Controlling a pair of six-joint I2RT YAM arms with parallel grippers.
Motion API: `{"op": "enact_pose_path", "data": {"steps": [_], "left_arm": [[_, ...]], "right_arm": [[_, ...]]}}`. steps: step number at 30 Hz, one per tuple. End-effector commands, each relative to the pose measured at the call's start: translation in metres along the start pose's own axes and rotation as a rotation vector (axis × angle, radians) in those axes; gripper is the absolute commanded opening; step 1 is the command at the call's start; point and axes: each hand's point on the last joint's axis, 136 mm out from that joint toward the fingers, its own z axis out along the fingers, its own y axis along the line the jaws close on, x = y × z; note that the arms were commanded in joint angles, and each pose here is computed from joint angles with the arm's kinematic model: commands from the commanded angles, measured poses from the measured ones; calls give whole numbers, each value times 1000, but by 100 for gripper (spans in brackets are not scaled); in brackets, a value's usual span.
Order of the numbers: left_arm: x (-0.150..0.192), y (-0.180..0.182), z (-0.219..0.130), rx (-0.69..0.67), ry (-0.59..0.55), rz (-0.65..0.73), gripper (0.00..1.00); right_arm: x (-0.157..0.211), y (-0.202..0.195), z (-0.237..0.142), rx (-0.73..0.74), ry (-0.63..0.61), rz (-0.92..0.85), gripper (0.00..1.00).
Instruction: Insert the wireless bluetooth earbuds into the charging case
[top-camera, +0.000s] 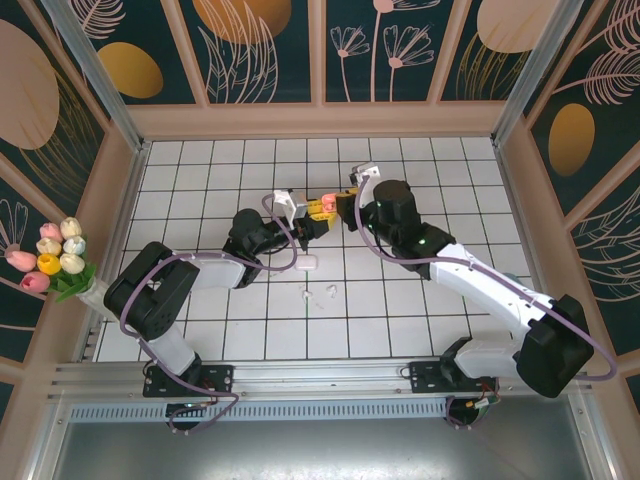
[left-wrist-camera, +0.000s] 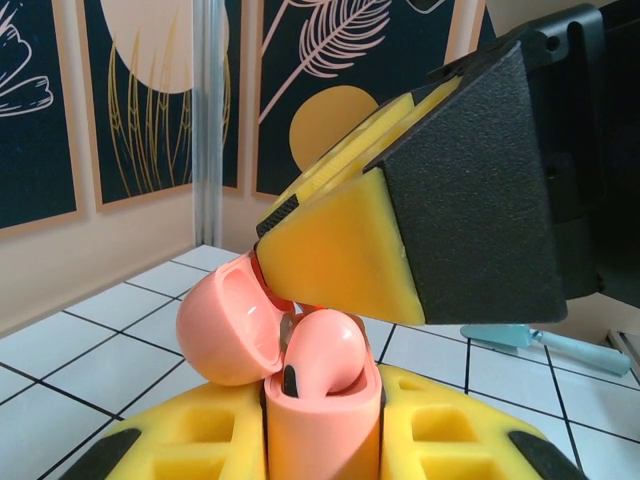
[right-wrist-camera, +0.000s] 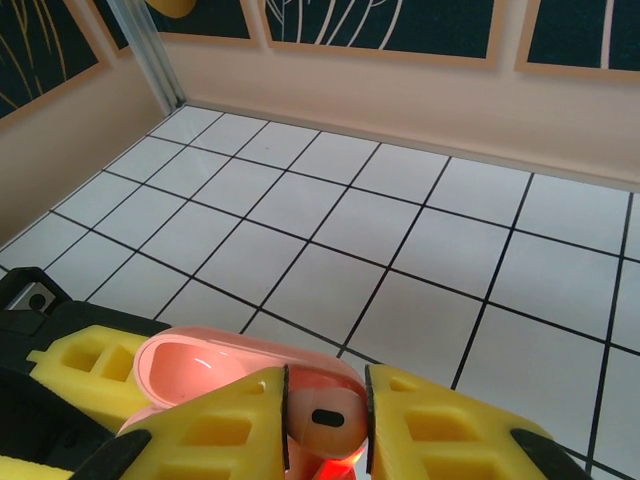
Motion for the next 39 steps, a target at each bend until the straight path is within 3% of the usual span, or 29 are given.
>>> {"op": "enact_pose_path", "data": {"steps": [1, 17, 39], "left_arm": [[-34, -9, 6, 50, -98, 56, 0], [-32, -9, 6, 53, -99, 53, 0], [-31, -10, 4, 56, -104, 46, 0]], "right_arm": [[15, 5, 4, 23, 36, -29, 24], [25, 16, 11, 83, 80, -147, 26], [8, 8, 9, 136, 67, -142, 40]]}}
